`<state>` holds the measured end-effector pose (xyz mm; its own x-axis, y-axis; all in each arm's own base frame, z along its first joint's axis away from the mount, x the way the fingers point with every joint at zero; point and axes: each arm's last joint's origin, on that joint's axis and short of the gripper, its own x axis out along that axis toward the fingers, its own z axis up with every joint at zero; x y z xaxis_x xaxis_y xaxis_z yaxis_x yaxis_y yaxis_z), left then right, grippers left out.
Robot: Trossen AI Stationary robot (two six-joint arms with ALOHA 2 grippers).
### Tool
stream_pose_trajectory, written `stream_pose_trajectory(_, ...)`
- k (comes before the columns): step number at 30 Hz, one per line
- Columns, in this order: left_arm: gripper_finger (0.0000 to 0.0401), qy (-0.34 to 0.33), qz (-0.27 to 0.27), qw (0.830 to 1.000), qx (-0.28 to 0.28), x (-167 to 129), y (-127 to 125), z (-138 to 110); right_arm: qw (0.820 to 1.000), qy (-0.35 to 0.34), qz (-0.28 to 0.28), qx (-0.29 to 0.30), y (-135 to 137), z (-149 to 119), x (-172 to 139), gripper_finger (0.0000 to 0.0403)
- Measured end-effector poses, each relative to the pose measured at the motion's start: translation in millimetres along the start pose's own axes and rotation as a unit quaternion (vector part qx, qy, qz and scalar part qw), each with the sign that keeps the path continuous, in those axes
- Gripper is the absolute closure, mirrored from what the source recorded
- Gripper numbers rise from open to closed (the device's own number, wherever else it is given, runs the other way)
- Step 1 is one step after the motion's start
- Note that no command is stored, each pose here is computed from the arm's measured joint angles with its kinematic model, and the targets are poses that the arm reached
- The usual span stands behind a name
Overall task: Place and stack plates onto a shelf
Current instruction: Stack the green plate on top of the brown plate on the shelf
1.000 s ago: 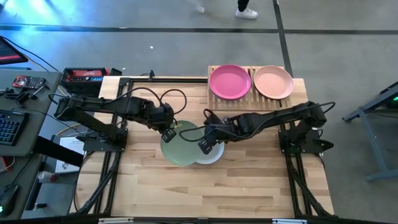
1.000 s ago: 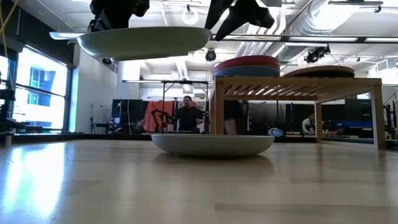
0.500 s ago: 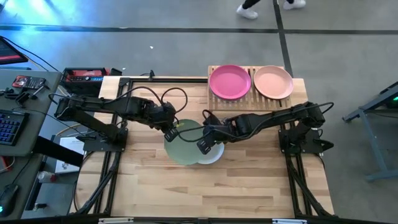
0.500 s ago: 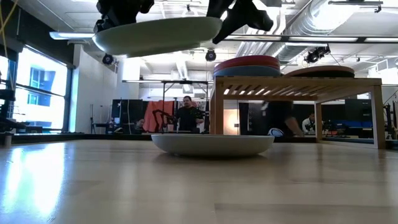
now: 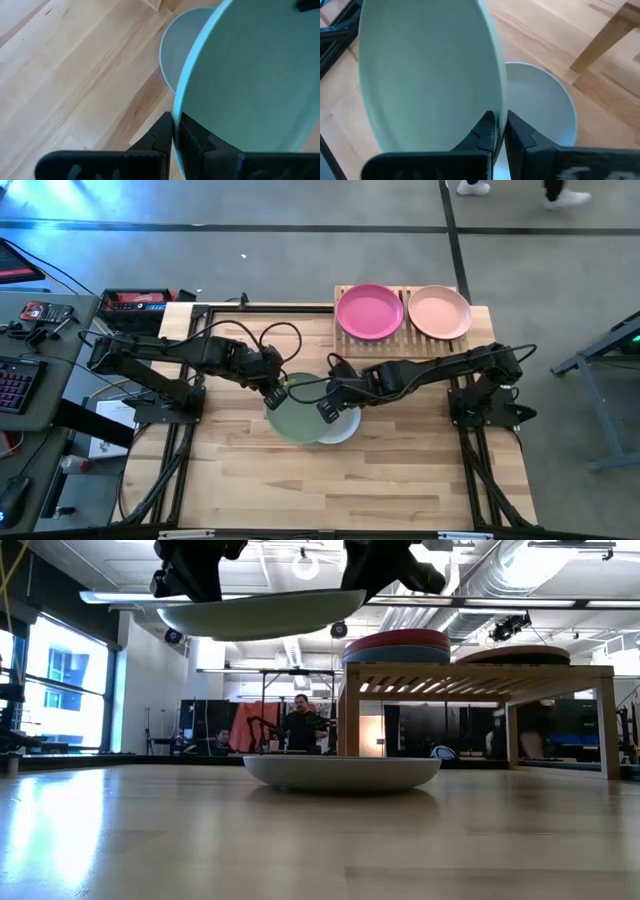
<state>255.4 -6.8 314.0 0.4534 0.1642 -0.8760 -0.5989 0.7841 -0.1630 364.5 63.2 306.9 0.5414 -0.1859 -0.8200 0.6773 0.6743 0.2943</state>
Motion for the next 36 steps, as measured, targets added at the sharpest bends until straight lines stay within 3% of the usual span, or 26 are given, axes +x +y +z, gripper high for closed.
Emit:
stream_pose_trajectory(26,0.0384,0.008,-0.039,0.999,0.014,0.2,-3.6,1.8,1.000,0.008,0.004,0.017,0.6,-1.5,-1.0,0.0403)
stream_pose_trajectory(36,0.0384,0.013,-0.043,0.999,-0.012,0.5,-3.9,1.5,1.000,0.008,0.003,0.016,0.5,-1.6,-1.0,0.0403)
